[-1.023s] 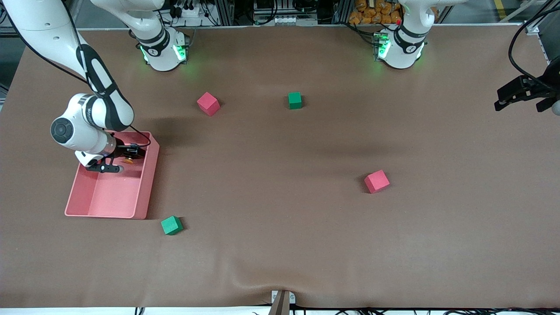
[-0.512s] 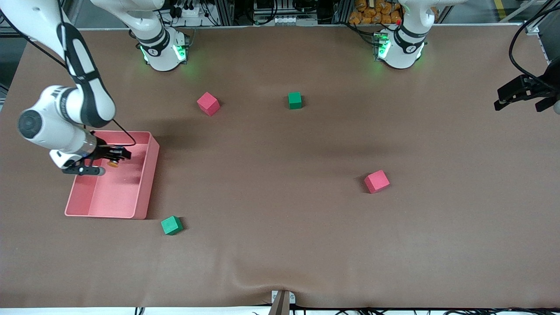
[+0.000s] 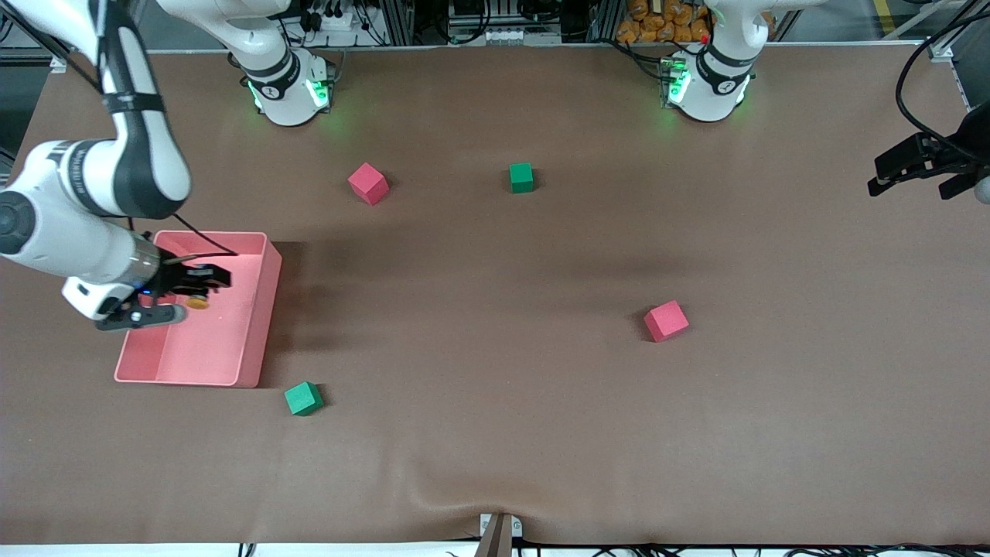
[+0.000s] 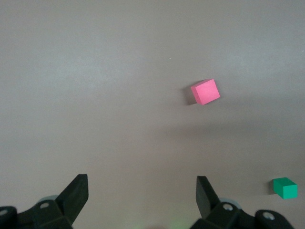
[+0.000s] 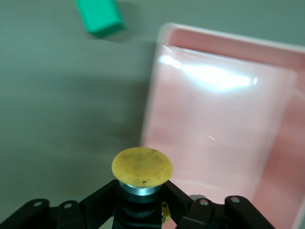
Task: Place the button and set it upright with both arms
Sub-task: 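Carry the button to the table middle and lower it with the right gripper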
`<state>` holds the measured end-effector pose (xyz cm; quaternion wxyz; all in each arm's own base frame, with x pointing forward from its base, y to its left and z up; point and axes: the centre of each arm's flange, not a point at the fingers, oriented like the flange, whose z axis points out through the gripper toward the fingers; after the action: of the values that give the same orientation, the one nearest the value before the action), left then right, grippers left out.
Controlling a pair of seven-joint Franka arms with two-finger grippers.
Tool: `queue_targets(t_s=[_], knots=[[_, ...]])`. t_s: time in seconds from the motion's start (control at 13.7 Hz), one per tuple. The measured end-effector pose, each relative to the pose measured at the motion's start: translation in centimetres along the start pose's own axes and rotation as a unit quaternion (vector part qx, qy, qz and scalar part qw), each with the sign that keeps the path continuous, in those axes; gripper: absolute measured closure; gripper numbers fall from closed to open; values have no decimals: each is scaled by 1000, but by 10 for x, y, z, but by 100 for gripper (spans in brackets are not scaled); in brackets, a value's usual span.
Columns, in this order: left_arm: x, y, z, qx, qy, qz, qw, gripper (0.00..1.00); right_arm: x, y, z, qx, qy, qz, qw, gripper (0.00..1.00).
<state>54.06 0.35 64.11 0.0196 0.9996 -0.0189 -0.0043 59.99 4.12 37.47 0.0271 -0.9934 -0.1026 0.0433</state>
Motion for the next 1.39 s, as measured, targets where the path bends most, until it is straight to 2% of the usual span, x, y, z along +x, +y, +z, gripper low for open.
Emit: queue_targets(t_s=[0.15,0.29,0.44,0.66,0.88,1.17,1.39], knots=[[0,0,1,0,-1,0,1000,0,20,-61,15,10,-5,-29,1000,58],[0,0,1,0,-1,0,1000,0,38,-125,38,26,-11,-32,999,58],[0,0,3,0,-3,0,1000,0,56,-183,61,28,-9,-23,999,58],[1,1,7,0,-7,1,1000,0,77,-269,102,23,13,7,1000,58],[2,2,9,0,-10,2,1000,0,82,-338,136,31,51,11,998,58],[2,3,11,-1,-12,3,1000,0,69,-417,163,74,98,19,992,58],[2,3,11,-1,-12,3,1000,0,54,-479,185,91,102,52,989,58]])
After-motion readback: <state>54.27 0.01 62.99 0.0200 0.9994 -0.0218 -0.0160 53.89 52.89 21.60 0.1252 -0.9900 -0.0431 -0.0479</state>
